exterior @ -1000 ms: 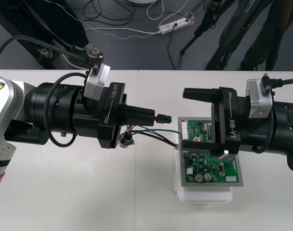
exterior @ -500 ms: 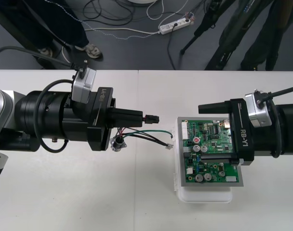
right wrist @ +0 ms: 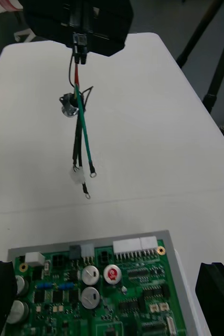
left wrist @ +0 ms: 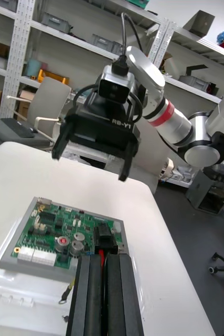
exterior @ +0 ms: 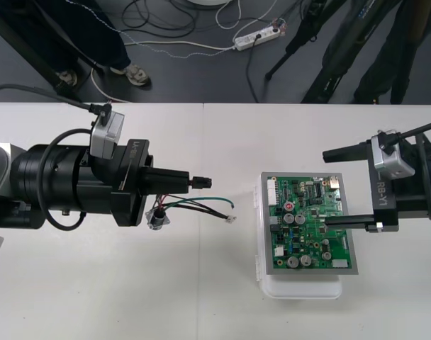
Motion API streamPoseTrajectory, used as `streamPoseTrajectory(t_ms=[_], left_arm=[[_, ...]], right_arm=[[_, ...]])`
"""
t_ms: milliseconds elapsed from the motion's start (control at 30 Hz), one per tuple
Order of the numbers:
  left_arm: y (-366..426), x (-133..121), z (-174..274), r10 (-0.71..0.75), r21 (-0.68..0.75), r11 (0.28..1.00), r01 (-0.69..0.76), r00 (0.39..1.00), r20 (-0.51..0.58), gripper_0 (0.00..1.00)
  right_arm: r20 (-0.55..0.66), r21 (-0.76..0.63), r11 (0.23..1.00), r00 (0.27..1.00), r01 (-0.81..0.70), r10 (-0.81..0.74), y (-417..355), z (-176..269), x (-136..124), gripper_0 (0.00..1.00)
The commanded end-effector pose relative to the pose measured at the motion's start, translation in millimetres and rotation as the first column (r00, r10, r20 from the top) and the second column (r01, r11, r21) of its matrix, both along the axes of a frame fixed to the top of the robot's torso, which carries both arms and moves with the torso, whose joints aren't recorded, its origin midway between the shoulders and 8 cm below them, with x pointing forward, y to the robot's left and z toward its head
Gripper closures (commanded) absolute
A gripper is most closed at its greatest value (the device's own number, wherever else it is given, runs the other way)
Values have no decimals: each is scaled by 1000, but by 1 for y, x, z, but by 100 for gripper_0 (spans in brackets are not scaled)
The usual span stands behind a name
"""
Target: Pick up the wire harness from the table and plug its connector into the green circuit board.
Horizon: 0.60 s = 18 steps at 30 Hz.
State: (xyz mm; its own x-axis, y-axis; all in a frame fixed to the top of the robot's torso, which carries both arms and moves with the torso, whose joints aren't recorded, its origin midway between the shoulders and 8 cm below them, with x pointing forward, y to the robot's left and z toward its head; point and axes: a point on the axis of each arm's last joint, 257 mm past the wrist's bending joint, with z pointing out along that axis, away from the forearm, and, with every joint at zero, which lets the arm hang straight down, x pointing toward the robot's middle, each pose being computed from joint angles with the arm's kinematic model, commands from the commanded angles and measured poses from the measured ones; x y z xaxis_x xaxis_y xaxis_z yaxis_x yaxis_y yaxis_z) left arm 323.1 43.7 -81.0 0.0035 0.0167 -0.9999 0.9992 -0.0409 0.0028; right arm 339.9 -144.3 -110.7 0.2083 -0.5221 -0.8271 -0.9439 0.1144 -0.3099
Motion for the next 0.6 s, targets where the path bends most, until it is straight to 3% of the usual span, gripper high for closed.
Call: streamPoseTrajectory(t_ms=[33, 600], left_arm=[[11, -10, -10, -50, -22, 998, 53, 993, 105, 100], [21, 3, -57, -74, -14, 997, 78, 980, 185, 100]], right_arm=[[51, -61, 995, 996, 78, -75, -23, 16, 15, 0], [44, -389, 911, 991, 137, -130, -80, -39, 24, 0]])
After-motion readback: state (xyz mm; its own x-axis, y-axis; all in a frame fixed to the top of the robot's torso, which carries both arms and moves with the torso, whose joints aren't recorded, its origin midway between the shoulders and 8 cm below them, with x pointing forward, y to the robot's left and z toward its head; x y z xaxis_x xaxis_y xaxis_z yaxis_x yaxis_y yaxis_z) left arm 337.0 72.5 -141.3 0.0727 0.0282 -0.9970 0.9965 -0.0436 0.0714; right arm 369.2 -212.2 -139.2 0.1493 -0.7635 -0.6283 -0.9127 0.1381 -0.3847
